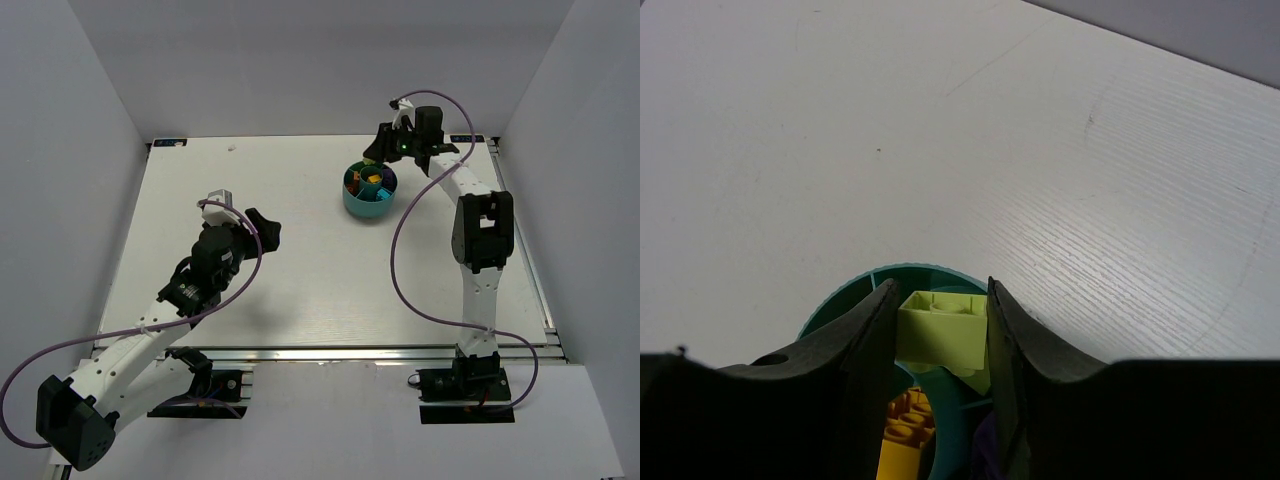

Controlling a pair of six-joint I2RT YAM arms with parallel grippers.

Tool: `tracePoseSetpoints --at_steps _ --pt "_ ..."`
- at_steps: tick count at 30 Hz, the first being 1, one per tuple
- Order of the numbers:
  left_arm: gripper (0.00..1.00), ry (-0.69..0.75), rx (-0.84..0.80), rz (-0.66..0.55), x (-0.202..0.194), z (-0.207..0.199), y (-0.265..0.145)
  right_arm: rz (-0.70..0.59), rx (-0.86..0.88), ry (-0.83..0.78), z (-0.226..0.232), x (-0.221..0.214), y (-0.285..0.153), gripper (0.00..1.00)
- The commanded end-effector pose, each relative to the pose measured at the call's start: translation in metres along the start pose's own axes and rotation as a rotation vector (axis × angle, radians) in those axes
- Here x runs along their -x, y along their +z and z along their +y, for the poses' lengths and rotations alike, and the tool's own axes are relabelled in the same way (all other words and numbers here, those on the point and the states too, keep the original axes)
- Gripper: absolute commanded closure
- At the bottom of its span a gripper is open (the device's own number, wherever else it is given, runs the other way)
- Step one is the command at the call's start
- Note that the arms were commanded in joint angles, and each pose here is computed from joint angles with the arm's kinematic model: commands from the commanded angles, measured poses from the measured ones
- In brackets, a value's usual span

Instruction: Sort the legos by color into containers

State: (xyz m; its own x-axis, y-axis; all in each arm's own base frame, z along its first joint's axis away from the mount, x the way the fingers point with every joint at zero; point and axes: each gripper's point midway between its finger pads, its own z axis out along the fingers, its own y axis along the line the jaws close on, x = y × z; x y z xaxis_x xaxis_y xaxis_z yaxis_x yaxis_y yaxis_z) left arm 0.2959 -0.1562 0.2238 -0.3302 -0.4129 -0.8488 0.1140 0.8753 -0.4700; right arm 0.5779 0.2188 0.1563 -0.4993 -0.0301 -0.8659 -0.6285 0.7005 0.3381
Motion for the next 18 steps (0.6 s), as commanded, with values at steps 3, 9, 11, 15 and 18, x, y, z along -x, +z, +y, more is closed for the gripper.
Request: tracePoseSetpoints --at_steps 3,9,11,15,18 --pt "0.07 -0.004 -0.001 -0.025 0.007 0.000 -0.002 -0.037 0.017 -0.037 0.011 0.013 0.001 0.70" --pt "0.07 -0.007 -0.004 -0.028 0.007 -0.001 -0.001 -0.023 0.012 -0.042 0.012 0.007 0.001 0.51" --pt "0.07 -0.004 -0.006 -0.027 0.007 -0.001 -0.001 -0.027 0.011 -0.049 0.011 0.010 0.000 0.43" --pt "0.07 -0.002 -0.006 -0.030 0.008 -0.001 -0.001 -0.035 0.010 -0.060 0.013 0.014 -0.002 0.35" --pt "0.07 -0.001 -0.007 -0.031 0.009 -0.002 -0.002 -0.042 0.013 -0.077 0.015 0.019 -0.004 0.32"
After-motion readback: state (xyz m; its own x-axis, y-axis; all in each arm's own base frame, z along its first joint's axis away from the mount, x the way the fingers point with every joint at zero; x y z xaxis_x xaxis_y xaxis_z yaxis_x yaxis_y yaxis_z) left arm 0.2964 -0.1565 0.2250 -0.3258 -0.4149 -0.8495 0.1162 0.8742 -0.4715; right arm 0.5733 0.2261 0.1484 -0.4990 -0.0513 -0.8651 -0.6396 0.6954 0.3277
